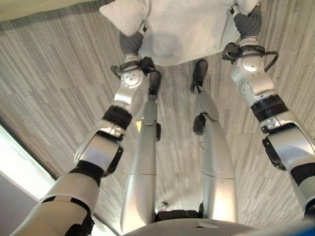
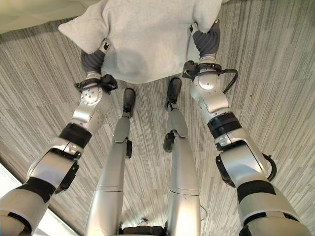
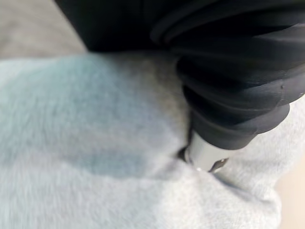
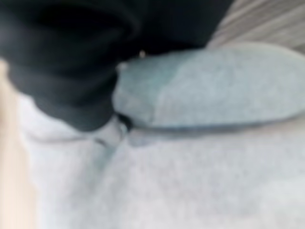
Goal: Pick up all the scattered cushions and arrange them neatly on the sofa.
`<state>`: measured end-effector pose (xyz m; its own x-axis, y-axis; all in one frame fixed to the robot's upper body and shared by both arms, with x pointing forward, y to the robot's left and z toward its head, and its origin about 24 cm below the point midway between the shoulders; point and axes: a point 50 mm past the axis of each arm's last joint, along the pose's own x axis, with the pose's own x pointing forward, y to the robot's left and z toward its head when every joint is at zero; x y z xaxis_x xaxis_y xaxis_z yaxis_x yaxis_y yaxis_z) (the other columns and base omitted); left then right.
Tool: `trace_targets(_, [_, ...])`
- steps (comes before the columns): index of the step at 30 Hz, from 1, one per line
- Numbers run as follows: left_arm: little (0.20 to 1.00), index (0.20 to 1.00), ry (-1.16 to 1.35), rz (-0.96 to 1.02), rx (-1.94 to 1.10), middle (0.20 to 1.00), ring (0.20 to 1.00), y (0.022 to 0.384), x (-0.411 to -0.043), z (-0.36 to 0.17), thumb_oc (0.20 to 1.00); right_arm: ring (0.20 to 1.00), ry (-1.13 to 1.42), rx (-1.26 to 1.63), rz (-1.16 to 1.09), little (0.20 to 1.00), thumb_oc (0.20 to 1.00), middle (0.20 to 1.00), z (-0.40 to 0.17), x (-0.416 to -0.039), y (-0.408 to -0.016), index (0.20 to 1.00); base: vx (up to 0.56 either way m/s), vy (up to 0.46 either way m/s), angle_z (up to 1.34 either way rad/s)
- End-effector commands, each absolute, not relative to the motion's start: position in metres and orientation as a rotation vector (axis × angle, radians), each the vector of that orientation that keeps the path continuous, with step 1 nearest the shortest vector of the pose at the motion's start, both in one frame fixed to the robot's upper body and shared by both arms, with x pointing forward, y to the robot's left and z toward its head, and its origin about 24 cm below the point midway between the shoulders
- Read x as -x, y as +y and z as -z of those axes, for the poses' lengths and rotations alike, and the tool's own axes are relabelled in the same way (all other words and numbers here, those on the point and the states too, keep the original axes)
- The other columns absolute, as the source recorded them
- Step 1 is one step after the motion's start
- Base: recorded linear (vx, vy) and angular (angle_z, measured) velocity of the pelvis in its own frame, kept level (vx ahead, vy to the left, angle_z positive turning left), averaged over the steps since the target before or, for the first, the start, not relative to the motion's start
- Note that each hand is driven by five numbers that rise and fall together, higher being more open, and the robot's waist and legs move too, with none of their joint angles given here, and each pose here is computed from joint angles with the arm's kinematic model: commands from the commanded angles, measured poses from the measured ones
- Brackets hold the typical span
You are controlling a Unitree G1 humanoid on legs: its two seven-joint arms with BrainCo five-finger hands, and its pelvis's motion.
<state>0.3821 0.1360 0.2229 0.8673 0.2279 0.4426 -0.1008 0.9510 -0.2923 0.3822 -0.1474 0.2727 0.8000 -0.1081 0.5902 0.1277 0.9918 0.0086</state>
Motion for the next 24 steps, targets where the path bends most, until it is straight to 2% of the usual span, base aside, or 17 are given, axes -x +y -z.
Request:
trace_targets(1, [0.2, 0.2, -0.707, 0.02, 0.251, 0.2, 0.2, 0.095, -0.359, -0.254, 0.2, 0.2, -0.931, 0.025, -0.129, 0.2, 0.2, 0.2, -0.307, -0.346, -0.093, 0.2, -0.02, 0.031, 0.03])
trace_targets(3, [0.2, 0.2, -0.707, 0.022, 0.27, 0.2, 0.2, 0.098, -0.357, -0.251, 0.2, 0.2, -0.94, 0.043, -0.112, 0.2, 0.2, 0.2, -0.303, -0.344, -0.099, 0.2, -0.01, 0.018, 0.0])
trace_targets(10, [0.2, 0.2, -0.601, 0.021, 0.288, 0.2, 0.2, 0.12, -0.333, -0.189, 0.2, 0.2, -0.763, 0.005, -0.072, 0.2, 0.2, 0.2, -0.217, -0.325, -0.132, 0.2, 0.03, 0.037, -0.01])
trace_targets(11, [0.2, 0.2, -0.542, 0.027, 0.275, 0.2, 0.2, 0.122, -0.328, -0.169, 0.2, 0.2, -0.685, 0.002, -0.094, 0.2, 0.2, 0.2, -0.193, -0.322, -0.132, 0.2, 0.08, 0.006, 0.03])
trace_targets(16, [0.2, 0.2, -0.458, 0.041, 0.259, 0.2, 0.2, 0.131, -0.31, -0.134, 0.2, 0.2, -0.525, 0.022, -0.142, 0.2, 0.2, 0.2, -0.145, -0.309, -0.13, 0.2, 0.12, 0.002, 0.05])
trace_targets(24, [0.2, 0.2, -0.351, 0.034, 0.292, 0.2, 0.2, 0.149, -0.288, -0.1, 0.2, 0.2, -0.376, 0.051, -0.157, 0.2, 0.2, 0.2, -0.105, -0.294, -0.137, 0.2, 0.1, -0.017, 0.01])
